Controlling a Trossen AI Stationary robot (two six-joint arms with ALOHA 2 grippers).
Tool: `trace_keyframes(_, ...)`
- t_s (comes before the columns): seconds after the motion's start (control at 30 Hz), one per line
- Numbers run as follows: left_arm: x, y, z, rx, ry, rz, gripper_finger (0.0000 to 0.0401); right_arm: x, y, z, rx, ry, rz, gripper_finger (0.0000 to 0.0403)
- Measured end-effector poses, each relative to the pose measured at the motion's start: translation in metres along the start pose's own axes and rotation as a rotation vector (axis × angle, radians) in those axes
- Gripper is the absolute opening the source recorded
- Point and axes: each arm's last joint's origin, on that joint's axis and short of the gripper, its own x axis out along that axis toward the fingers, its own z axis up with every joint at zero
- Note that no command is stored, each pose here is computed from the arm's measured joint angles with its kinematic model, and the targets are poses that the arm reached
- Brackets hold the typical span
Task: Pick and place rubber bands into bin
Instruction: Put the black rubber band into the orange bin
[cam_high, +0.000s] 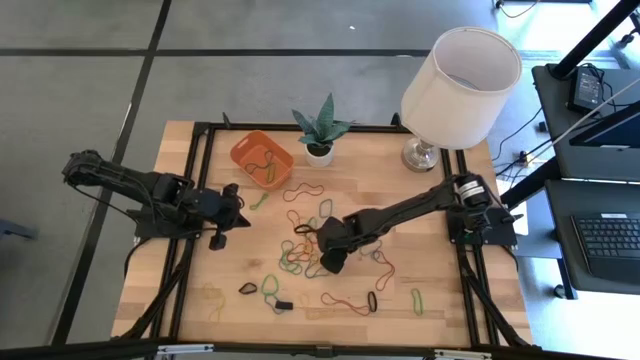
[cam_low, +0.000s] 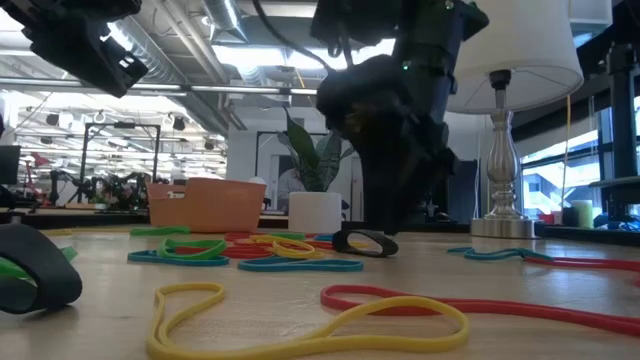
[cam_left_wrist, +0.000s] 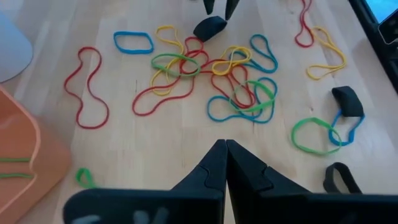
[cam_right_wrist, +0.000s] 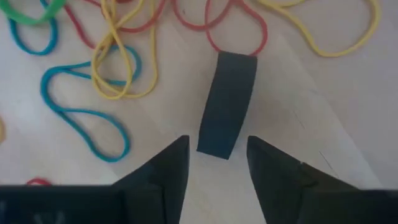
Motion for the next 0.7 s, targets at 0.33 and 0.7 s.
trace_keyframes(0.33,-0.0001,-0.0002,0.0,0.0,-0.001,-0.001,0.0003,0.0014,0.0028,0.007,-0.032,-0.11,-0.009,0.0152)
trace_keyframes(0.7,-0.0001,-0.0002,0.0001,0.0,-0.001,-0.001,0.0002,0.0032,0.0023,0.0066,-0.045,-0.106,-0.017,0.0025)
